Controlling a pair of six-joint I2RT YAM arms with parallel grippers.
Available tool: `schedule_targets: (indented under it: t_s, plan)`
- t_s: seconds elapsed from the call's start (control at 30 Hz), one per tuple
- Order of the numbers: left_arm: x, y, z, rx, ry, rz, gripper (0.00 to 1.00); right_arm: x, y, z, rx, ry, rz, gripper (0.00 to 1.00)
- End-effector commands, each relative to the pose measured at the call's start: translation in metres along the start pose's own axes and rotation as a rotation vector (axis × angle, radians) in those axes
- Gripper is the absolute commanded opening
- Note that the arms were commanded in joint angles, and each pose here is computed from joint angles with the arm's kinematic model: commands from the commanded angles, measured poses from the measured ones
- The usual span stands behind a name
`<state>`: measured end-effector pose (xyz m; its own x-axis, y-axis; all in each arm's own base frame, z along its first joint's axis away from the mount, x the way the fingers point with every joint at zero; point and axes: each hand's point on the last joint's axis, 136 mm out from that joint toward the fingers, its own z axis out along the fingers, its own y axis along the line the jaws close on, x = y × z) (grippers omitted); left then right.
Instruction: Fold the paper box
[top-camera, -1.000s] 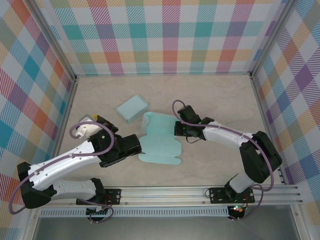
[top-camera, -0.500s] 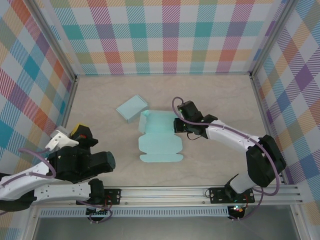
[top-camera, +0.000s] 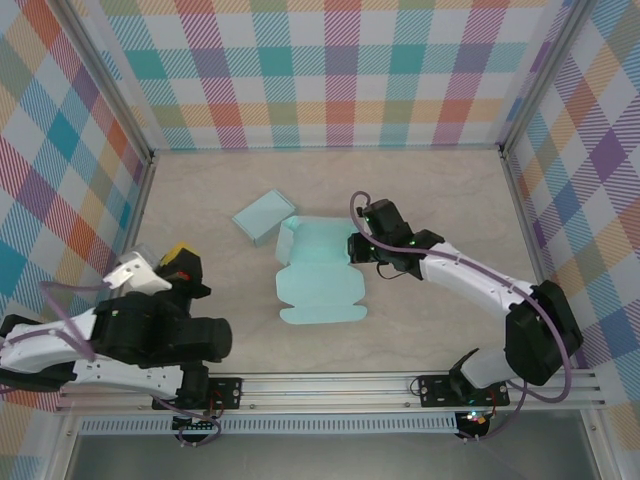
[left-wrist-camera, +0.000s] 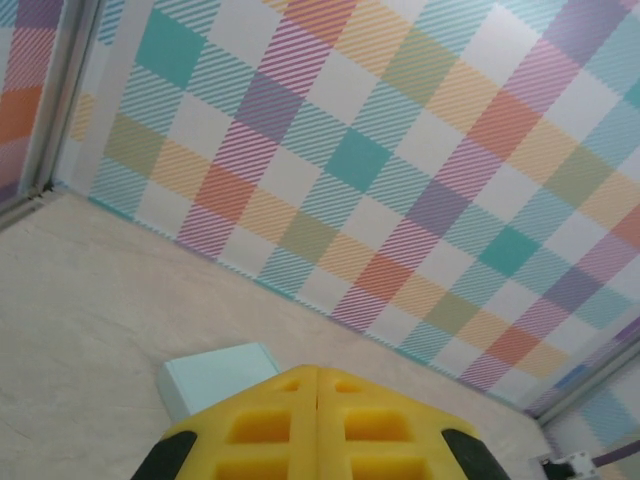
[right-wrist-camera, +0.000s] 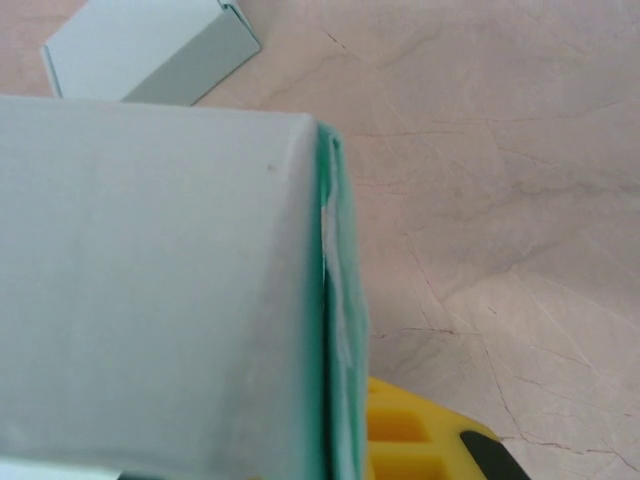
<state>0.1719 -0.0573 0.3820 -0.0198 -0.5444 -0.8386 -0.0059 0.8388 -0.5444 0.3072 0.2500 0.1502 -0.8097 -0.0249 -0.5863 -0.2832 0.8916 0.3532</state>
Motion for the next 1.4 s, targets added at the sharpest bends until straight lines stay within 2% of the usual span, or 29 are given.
schedule_targets:
  t_s: [0.0, 0.07, 0.17, 0.27, 0.47, 0.63, 0.67, 0.7, 0.73, 0.8, 0.93, 1.1, 1.23, 1.3, 1.37]
  plan:
    - [-0.037, -0.022, -0.006, 0.114, -0.156, 0.151, 0.0, -0.001, 0.003, -0.009, -0.026, -0.011, -0.019, 0.0]
    - [-0.042, -0.039, -0.007, 0.118, -0.155, 0.158, 0.02, -0.002, 0.005, -0.011, -0.036, -0.015, -0.02, 0.0]
    - [-0.035, -0.064, -0.009, 0.118, -0.151, 0.087, 0.12, -0.004, 0.007, -0.017, -0.044, -0.027, -0.022, 0.0]
    - [-0.028, -0.086, -0.01, 0.117, -0.151, 0.079, 0.09, -0.005, 0.007, -0.025, -0.051, -0.04, -0.02, 0.0]
    - [-0.018, -0.109, -0.015, 0.164, -0.125, 0.028, 0.11, -0.005, 0.005, -0.04, -0.057, -0.086, -0.013, 0.0]
    - [-0.004, -0.111, -0.016, 0.181, -0.109, -0.076, 0.41, -0.006, 0.009, -0.042, -0.076, -0.084, -0.012, 0.0]
    - [-0.004, -0.113, -0.017, 0.181, -0.109, -0.077, 0.52, -0.005, 0.009, -0.041, -0.079, -0.079, -0.011, 0.0]
    - [-0.002, -0.115, -0.017, 0.18, -0.111, -0.079, 0.69, -0.004, 0.01, -0.041, -0.085, -0.075, -0.008, 0.0]
    - [0.003, -0.118, -0.017, 0.181, -0.11, -0.079, 0.8, -0.003, 0.011, -0.041, -0.09, -0.072, -0.007, 0.0]
    - [0.02, -0.124, -0.018, 0.184, -0.108, -0.066, 0.87, -0.003, 0.012, -0.042, -0.096, -0.073, -0.003, 0.0]
    - [0.065, -0.129, -0.021, 0.221, -0.06, -0.222, 0.89, -0.001, 0.012, -0.046, -0.098, -0.07, -0.002, 0.0]
    - [0.082, -0.123, -0.022, 0.233, -0.04, -0.387, 0.89, 0.003, 0.007, -0.051, -0.084, -0.08, -0.011, 0.0]
    - [0.095, -0.11, -0.021, 0.211, -0.028, -0.422, 0.9, 0.006, 0.003, -0.046, -0.071, -0.075, -0.018, 0.0]
    - [0.1, -0.103, -0.018, 0.152, 0.0, -0.436, 0.85, 0.008, 0.003, -0.042, -0.072, -0.06, -0.018, 0.0]
    - [0.098, -0.098, -0.014, 0.102, 0.008, -0.389, 0.81, 0.009, 0.005, -0.04, -0.078, -0.047, -0.015, 0.0]
